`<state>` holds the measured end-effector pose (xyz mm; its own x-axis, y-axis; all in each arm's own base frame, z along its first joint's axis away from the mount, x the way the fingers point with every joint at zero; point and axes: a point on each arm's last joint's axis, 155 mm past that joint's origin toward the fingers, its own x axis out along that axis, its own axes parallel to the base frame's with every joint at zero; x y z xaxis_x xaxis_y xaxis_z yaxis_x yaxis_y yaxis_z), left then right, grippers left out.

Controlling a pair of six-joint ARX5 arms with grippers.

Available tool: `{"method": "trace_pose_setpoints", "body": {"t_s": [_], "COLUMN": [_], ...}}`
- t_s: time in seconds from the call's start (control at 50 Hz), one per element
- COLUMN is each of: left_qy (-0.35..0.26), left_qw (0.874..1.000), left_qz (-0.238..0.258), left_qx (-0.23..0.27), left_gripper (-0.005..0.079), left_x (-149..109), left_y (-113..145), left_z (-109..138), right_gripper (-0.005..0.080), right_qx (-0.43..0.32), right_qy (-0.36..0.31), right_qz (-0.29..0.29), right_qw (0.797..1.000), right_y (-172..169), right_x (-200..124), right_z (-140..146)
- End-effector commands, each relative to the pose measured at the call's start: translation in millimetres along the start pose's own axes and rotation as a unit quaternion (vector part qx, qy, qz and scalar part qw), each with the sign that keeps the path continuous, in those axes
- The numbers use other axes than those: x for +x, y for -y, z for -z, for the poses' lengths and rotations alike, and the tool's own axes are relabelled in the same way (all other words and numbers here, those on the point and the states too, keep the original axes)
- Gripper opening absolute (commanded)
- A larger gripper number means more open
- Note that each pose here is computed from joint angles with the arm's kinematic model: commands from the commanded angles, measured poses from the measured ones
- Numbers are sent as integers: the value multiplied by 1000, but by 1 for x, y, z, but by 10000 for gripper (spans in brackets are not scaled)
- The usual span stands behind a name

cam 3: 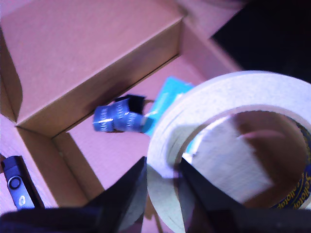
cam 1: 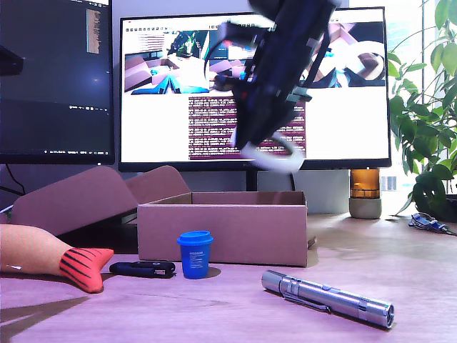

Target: Pick up the tape roll and place it inside the cardboard box

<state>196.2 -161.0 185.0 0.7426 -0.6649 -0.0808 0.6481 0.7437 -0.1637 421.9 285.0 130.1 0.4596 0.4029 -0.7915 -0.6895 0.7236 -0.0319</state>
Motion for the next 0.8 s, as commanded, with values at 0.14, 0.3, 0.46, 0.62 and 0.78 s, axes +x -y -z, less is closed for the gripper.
{"method": "trace_pose_setpoints", "body": {"t_s": [0.14, 0.3, 0.46, 0.62, 0.78], "left_qy": [-7, -7, -13, -19, -18], "left_qw": [1000, 1000, 1000, 1000, 1000], "left_qz": [0, 0, -1, -2, -2], "left_qx": [0, 0, 0, -1, -1], "left_gripper": [-24, -24, -24, -24, -24], "left_x": [2, 2, 2, 1, 1], "left_y": [-1, -1, -2, -2, -2], "left_z": [9, 9, 12, 15, 15], "right_gripper": [-11, -11, -11, -10, 78], "right_qx": [-6, -11, -14, -13, -10], "right_qy": [-24, -35, -33, -42, -72], "right_qz": [-27, -35, -37, -42, -53], "right_qw": [999, 999, 999, 998, 996], "right_y": [-18, -26, -30, -32, -36], "right_x": [26, 36, 39, 39, 36], "right_z": [13, 19, 18, 23, 38]}}
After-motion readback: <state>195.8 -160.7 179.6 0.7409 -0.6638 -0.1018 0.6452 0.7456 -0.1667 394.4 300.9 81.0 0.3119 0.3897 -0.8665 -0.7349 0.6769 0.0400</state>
